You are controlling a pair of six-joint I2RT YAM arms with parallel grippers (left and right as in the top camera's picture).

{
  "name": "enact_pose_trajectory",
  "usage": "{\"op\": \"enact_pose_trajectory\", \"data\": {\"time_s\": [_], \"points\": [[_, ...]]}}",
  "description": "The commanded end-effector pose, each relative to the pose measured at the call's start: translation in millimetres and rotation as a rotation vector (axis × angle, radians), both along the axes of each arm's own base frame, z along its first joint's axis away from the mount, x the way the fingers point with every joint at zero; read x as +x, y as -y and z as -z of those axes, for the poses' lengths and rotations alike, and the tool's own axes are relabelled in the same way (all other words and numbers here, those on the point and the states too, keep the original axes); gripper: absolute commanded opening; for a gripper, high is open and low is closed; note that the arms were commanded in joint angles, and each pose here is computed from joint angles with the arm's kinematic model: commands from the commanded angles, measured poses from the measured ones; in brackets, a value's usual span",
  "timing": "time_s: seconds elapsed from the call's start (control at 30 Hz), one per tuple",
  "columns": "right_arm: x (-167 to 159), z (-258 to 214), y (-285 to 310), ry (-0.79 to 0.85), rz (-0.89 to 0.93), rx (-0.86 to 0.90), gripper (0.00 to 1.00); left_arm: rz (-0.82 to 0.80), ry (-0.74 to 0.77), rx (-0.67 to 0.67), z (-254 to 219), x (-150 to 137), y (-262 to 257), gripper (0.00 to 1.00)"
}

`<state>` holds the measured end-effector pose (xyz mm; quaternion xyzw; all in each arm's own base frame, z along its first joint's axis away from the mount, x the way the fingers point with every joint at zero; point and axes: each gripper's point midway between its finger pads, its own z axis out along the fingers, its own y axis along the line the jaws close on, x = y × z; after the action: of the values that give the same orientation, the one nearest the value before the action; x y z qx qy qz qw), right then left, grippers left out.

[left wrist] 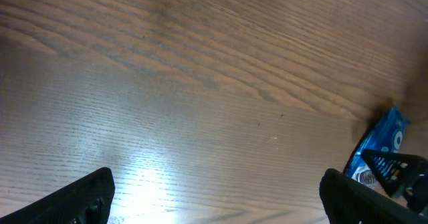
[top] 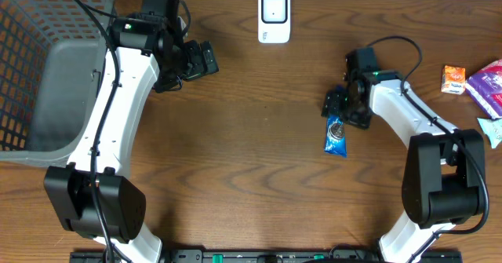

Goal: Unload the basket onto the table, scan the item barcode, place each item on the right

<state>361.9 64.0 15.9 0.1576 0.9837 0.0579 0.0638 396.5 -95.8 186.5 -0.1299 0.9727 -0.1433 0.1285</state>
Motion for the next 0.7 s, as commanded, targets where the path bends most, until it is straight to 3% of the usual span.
{"op": "enact_pose_trajectory", "data": {"time_s": [0.0, 0.1, 0.17, 0.2, 0.27, 0.33, 0.5, 0.67], "points": [[-10, 10, 16, -0.006, 0.046, -0.107, 0.78, 0.001, 0.006, 0.015, 0, 2, -4, 0.98], [-6, 20, 11, 0.035, 0.044, -0.072, 0.77, 0.001, 0.005, 0.016, 0, 2, -4, 0.98], [-1, 24, 6, 0.071, 0.041, -0.041, 0.69, 0.001, 0.005, 0.016, 0, 2, -4, 0.98], [2, 26, 2, 0.091, 0.038, -0.020, 0.60, 0.001, 0.005, 0.016, 0, 2, -4, 0.98], [7, 26, -3, 0.114, 0.043, 0.011, 0.27, 0.001, 0.006, 0.015, 0, 2, -4, 0.98], [11, 24, -10, 0.130, 0.047, 0.052, 0.01, 0.001, 0.006, 0.016, 0, 2, -4, 0.98], [22, 9, -43, 0.165, 0.003, 0.277, 0.01, 0.001, 0.005, 0.016, 0, 2, -4, 0.98], [40, -52, -95, 0.220, -0.039, 0.789, 0.02, 0.001, 0.006, 0.015, 0, 2, -4, 0.98]]}}
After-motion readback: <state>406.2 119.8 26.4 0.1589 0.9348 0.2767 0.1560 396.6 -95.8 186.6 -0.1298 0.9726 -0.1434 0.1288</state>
